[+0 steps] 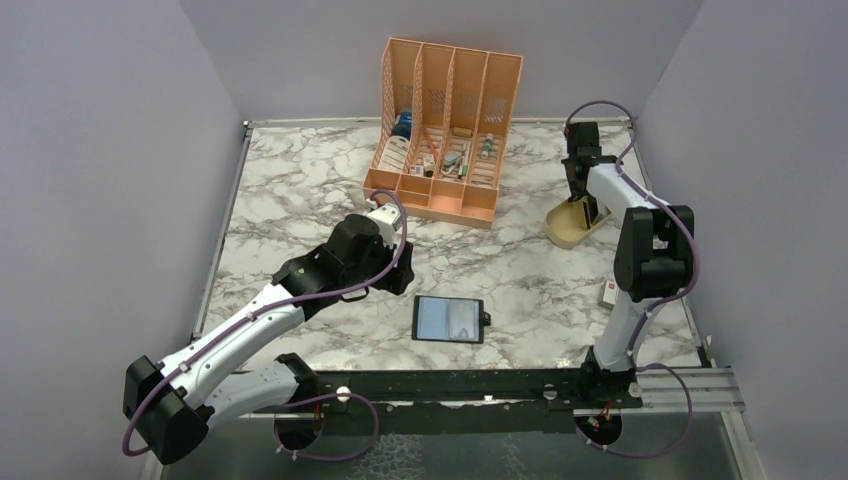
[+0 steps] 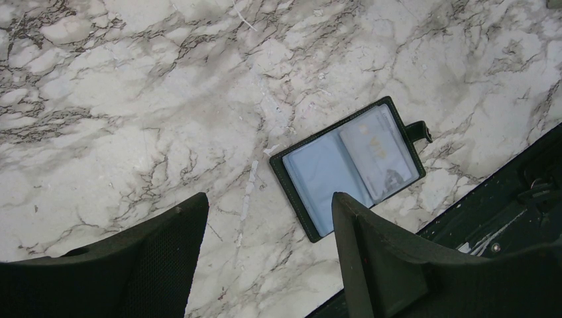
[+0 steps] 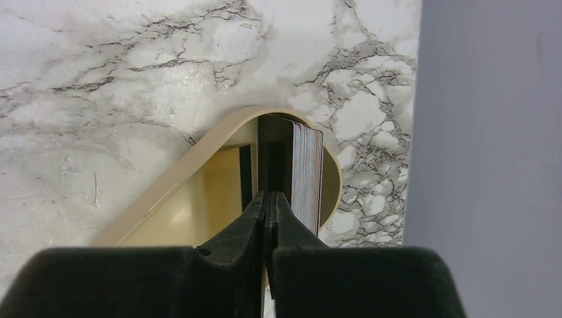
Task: Put the credit cards into the card holder
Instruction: Pick up the credit card from the storage box.
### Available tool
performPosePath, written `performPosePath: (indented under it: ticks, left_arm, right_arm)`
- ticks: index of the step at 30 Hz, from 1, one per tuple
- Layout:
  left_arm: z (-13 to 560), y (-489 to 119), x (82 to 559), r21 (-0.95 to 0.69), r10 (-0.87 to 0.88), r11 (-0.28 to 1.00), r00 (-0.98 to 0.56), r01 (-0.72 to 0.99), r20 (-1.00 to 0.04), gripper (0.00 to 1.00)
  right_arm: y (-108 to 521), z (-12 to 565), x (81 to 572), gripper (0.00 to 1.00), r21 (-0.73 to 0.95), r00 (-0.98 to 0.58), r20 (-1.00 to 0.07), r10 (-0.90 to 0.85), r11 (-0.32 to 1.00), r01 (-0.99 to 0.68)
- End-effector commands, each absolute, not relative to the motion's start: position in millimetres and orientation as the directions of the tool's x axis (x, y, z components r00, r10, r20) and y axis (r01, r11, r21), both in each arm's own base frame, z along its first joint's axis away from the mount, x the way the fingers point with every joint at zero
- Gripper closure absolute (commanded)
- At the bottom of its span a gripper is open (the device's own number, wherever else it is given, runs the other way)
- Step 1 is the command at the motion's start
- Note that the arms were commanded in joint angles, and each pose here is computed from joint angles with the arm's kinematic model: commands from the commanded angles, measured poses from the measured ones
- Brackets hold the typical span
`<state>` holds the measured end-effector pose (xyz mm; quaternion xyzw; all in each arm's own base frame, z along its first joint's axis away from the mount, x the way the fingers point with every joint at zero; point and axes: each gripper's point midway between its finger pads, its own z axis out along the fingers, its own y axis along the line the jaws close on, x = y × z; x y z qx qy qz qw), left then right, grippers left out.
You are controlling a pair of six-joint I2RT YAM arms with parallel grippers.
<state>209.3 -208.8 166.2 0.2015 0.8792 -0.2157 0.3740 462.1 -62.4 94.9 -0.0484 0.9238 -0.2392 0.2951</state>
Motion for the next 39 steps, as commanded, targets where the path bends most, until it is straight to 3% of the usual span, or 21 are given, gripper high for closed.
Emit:
performPosePath:
  ticks: [1, 7, 12, 22, 33, 39]
  left_arm:
    - [165.6, -210.3, 210.0, -0.234, 0.193, 0.82, -0.637, 0.523, -0.746, 0.29]
    - [166.4, -210.2, 210.0, -0.235, 0.191, 0.819, -0.636, 0.523, -0.748, 0.29]
    - [167.0, -210.2, 209.6, -0.236, 0.191, 0.818, -0.635, 0.524, -0.749, 0.29]
    - [167.8, -210.5, 209.2, -0.238, 0.191, 0.816, -0.633, 0.528, -0.75, 0.29]
    - [168.4, -209.6, 209.2, -0.235, 0.19, 0.817, -0.63, 0.527, -0.753, 0.29]
    - [167.8, -209.7, 209.4, -0.233, 0.192, 0.817, -0.63, 0.528, -0.753, 0.29]
  right_arm:
    - [-60.2, 104.1, 475.4, 0.99, -0.442, -0.796, -0.56, -0.231, 0.896, 0.051]
    - [-55.5, 101.5, 475.5, 0.99, -0.409, -0.799, -0.565, -0.204, 0.911, 0.058]
    - [-46.7, 91.1, 472.5, 0.84, -0.345, -0.803, -0.577, -0.147, 0.935, 0.078]
    - [-80.1, 94.8, 465.0, 0.64, -0.512, -0.829, -0.531, -0.178, 0.847, 0.146]
    - [-99.9, 76.5, 460.8, 0.64, -0.561, -0.864, -0.475, -0.168, 0.814, 0.151]
    - [-103.5, 81.5, 461.9, 0.72, -0.569, -0.857, -0.486, -0.169, 0.806, 0.164]
